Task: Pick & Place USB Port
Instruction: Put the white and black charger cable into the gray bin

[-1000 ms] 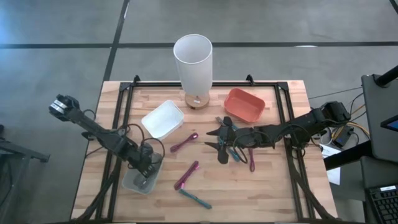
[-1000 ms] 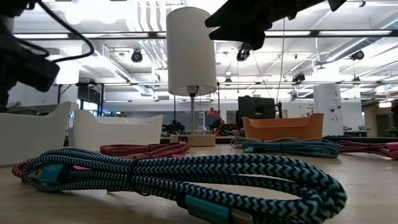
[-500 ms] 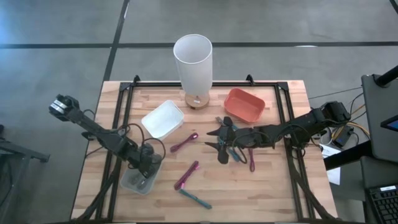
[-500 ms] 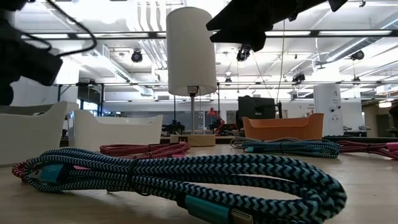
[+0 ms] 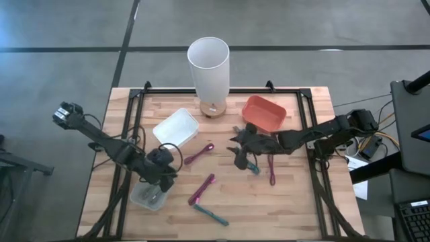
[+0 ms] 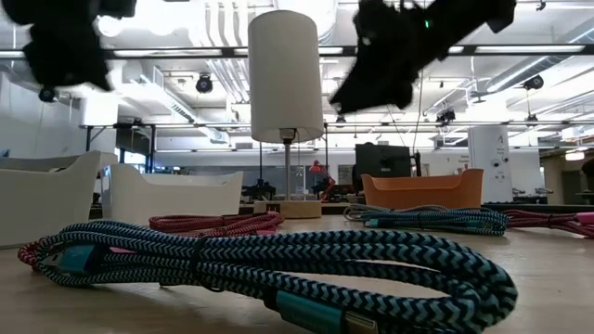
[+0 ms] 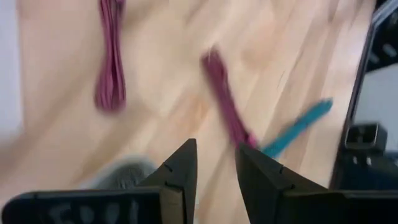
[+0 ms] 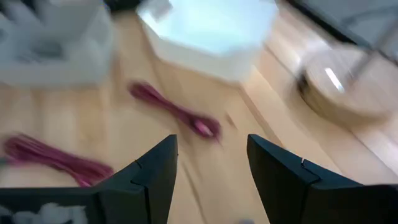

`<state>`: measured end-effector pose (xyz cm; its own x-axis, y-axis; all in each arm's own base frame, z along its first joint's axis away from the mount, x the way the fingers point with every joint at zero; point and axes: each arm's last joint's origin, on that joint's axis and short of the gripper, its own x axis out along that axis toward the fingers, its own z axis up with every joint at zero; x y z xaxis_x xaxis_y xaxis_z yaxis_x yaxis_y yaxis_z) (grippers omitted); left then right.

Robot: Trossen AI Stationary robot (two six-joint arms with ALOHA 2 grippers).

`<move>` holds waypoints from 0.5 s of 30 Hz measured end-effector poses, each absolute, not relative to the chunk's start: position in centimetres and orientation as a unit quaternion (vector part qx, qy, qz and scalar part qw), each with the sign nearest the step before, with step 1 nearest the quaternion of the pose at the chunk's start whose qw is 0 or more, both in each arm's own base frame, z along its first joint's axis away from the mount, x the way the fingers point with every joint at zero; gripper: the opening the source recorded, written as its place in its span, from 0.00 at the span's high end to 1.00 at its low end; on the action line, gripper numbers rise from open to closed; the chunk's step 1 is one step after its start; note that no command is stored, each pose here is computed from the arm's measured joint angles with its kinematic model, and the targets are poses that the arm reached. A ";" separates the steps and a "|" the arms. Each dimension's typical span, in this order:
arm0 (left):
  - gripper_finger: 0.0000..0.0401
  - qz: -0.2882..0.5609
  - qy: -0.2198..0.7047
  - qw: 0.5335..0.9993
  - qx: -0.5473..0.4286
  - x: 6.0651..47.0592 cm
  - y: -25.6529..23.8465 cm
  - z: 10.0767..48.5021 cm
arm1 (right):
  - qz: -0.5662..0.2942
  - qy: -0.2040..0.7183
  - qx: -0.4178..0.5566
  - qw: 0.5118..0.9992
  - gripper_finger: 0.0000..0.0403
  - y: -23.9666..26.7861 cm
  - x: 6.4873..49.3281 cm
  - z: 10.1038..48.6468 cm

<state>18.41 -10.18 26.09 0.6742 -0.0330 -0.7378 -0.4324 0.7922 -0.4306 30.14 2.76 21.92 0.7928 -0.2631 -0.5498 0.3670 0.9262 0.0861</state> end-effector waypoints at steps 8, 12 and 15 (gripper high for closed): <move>0.75 0.154 0.323 0.903 -0.237 18.8 -9.8 27.5 | -0.222 0.382 0.087 0.893 0.52 0.4 29.3 19.3; 0.75 0.169 0.311 0.906 -0.232 18.8 -9.6 27.5 | -0.239 0.416 0.083 0.873 0.52 -0.5 29.4 17.9; 0.75 0.177 0.306 0.907 -0.228 18.9 -9.5 27.5 | -0.253 0.438 0.084 0.859 0.52 -1.1 29.5 16.7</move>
